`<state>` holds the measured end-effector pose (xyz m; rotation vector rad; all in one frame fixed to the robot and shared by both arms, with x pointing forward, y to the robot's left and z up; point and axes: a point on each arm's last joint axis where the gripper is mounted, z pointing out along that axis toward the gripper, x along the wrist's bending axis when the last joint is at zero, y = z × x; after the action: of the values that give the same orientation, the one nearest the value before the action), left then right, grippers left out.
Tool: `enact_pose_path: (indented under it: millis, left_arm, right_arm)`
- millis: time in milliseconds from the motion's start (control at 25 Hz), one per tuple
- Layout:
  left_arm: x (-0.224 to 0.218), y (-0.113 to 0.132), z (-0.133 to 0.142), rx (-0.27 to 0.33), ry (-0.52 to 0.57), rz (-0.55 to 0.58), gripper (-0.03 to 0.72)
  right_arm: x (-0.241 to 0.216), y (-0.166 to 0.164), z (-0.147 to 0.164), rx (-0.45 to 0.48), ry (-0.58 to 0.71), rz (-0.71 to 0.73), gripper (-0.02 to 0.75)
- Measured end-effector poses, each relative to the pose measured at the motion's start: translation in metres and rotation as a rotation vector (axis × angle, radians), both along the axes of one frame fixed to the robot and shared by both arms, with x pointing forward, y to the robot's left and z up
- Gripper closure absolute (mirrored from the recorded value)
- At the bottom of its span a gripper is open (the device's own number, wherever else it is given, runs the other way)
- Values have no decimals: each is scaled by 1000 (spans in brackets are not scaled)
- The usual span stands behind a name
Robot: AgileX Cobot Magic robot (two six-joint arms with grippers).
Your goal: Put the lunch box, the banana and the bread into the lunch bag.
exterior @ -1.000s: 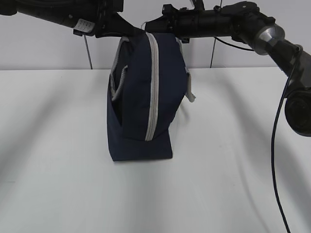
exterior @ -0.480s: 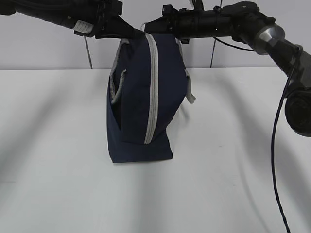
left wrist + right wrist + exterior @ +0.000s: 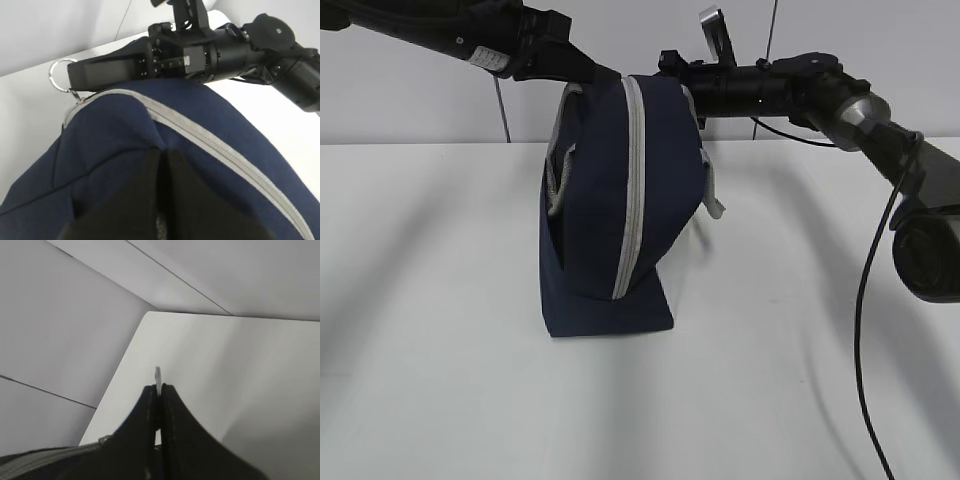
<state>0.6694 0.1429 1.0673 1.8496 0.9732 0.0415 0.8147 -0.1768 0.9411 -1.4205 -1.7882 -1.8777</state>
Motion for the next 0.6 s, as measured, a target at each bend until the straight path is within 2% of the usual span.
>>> enact_pose_path:
  millis: [280,600]
  left_arm:
    - [0,0,0,4,-4,-8,683]
    - [-1,0,-1,10,-5,-14,683]
  right_arm:
    - [3,-1,-19,-22,21,-19,754]
    - [3,-1,-21,-38,18,-18,754]
